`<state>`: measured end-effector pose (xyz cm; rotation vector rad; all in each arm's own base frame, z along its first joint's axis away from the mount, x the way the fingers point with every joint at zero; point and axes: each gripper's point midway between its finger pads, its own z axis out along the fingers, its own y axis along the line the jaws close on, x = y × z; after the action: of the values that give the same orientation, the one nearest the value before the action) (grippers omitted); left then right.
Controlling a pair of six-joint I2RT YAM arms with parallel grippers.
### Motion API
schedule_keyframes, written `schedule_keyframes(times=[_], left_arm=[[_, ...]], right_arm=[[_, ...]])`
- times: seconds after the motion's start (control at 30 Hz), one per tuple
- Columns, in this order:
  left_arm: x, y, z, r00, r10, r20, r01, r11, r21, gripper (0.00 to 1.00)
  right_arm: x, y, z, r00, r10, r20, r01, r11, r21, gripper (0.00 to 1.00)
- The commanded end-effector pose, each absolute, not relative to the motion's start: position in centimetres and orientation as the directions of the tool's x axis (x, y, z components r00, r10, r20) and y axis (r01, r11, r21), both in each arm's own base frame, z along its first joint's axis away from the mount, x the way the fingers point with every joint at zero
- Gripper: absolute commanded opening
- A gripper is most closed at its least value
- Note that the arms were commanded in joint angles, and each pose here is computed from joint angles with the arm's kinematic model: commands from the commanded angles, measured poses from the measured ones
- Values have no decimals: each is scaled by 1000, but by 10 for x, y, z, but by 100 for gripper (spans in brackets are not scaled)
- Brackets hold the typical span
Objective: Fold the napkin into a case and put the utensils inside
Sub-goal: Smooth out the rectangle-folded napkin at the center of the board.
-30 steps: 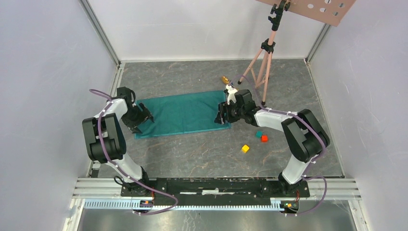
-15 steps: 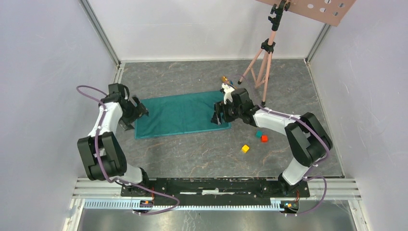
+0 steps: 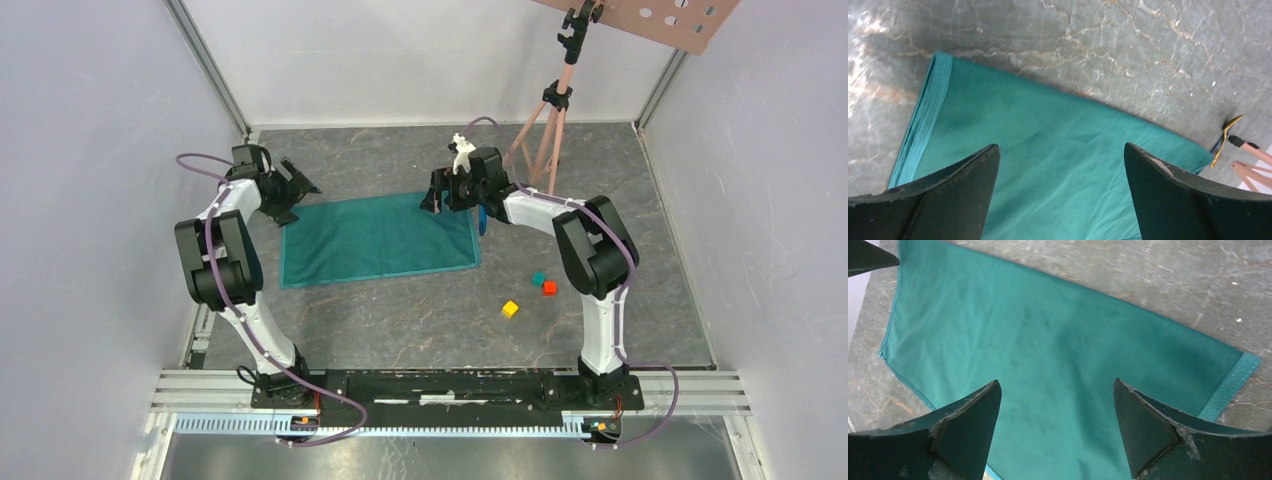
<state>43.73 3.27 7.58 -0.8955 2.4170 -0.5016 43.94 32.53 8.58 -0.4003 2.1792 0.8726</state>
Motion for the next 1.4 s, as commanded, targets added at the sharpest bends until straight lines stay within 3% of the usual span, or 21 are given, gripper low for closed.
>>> schedule_keyframes(times=[0.0, 0.23, 0.77, 0.97, 1.13, 1.23, 1.37], left_arm=[[483, 36, 93, -571, -728, -381, -442, 663, -604, 100], [499, 45, 80, -556, -722, -413, -438, 676, -592, 100], [477, 96, 15, -579, -742, -340, -606, 669, -430, 100], [486, 92, 50, -602, -692, -400, -535, 720, -441, 100], [476, 85, 116, -522, -711, -472, -515, 703, -490, 100], [460, 73, 137, -500, -742, -446, -512, 669, -540, 100], [433, 45, 122, -555, -758, -344, -501, 635, -588, 100]], right_arm=[[466, 327, 96, -639, 22, -769, -545, 693, 473, 89], [488, 322, 82, -627, 14, -779, -542, 710, 449, 92], [519, 274, 19, -689, -39, -724, -376, 873, 311, 92], [525, 276, 37, -680, -56, -731, -397, 867, 302, 91], [526, 287, 77, -680, -59, -731, -425, 844, 327, 92], [513, 294, 109, -657, -58, -752, -450, 830, 330, 94], [477, 303, 121, -654, -79, -752, -487, 805, 339, 96]])
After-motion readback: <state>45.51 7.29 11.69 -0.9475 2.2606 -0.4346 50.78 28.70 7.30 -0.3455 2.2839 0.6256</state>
